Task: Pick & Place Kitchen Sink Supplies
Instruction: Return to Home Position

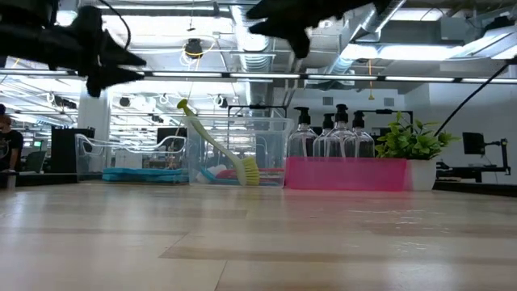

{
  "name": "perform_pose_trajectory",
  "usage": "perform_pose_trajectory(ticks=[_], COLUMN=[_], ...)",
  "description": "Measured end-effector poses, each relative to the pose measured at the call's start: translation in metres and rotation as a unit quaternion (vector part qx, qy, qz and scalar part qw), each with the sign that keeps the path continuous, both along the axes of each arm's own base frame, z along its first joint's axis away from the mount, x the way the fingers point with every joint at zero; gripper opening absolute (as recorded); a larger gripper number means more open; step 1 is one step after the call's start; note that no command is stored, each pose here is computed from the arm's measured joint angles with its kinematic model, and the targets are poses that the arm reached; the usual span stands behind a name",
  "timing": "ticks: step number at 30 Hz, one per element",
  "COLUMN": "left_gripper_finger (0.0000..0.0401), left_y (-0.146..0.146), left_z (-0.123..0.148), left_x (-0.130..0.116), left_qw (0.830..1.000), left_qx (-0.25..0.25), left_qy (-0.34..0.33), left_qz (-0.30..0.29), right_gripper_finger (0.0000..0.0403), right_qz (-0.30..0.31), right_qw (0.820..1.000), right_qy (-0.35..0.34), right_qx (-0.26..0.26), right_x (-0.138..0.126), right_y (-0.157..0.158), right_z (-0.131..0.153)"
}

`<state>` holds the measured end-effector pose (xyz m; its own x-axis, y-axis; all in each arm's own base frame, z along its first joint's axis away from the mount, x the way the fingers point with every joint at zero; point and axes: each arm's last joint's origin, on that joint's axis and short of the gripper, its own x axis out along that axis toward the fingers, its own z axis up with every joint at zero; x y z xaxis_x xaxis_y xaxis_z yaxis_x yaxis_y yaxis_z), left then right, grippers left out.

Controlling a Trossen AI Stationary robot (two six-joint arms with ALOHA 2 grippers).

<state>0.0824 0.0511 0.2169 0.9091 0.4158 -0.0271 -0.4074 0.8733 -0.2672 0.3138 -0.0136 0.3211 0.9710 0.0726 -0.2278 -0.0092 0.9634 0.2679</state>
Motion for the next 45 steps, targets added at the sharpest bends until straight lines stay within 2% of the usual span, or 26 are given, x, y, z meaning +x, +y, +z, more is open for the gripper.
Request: perform_pose_trajectory(ticks=[3, 8, 13, 17, 23, 27, 31, 40, 45], left_gripper_finger=[0.0191, 0.0191, 0.0191, 0.0191, 0.0191, 0.0191, 0.0191, 0.0191, 0.0191], left_y=[-0.003, -0.012, -0.023, -0.027, -0.030, -0.029, -0.029, -0.029, -0.029], left_z=[-0.013, -0.032, -0.041, -0.040, -0.040, -0.040, -0.040, -0.039, -0.039], left_x=[0.005, 0.013, 0.018, 0.020, 0.020, 0.020, 0.020, 0.020, 0.020], left_qw=[1.000, 0.999, 0.997, 0.998, 0.999, 0.999, 0.999, 0.999, 0.999], left_qx=[-0.023, -0.035, -0.047, -0.040, -0.024, -0.022, -0.025, -0.030, -0.037], left_qy=[0.010, 0.021, 0.023, 0.017, 0.023, 0.023, 0.024, 0.019, 0.016], left_qz=[0.012, -0.016, -0.052, -0.048, -0.038, -0.028, -0.032, -0.032, -0.032], right_gripper_finger=[0.0123, 0.0123, 0.0123, 0.0123, 0.0123, 0.0123, 0.0123, 0.0123, 0.0123], right_qz=[-0.022, -0.053, -0.036, -0.021, -0.014, -0.022, -0.028, -0.047, -0.050], right_qw=[0.999, 0.997, 0.996, 0.994, 0.994, 0.995, 0.996, 0.993, 0.986], right_qy=[0.000, 0.009, -0.003, 0.007, 0.018, 0.040, 0.011, -0.105, -0.155], right_qx=[-0.024, -0.058, -0.087, -0.104, -0.104, -0.086, -0.081, -0.009, 0.033], right_x=[-0.017, -0.045, -0.072, -0.094, -0.124, -0.144, -0.160, -0.192, -0.207], right_y=[-0.001, 0.003, 0.011, 0.015, 0.017, 0.016, 0.017, 0.016, 0.015], right_z=[0.013, 0.029, 0.046, 0.052, 0.059, 0.056, 0.031, -0.078, -0.114])
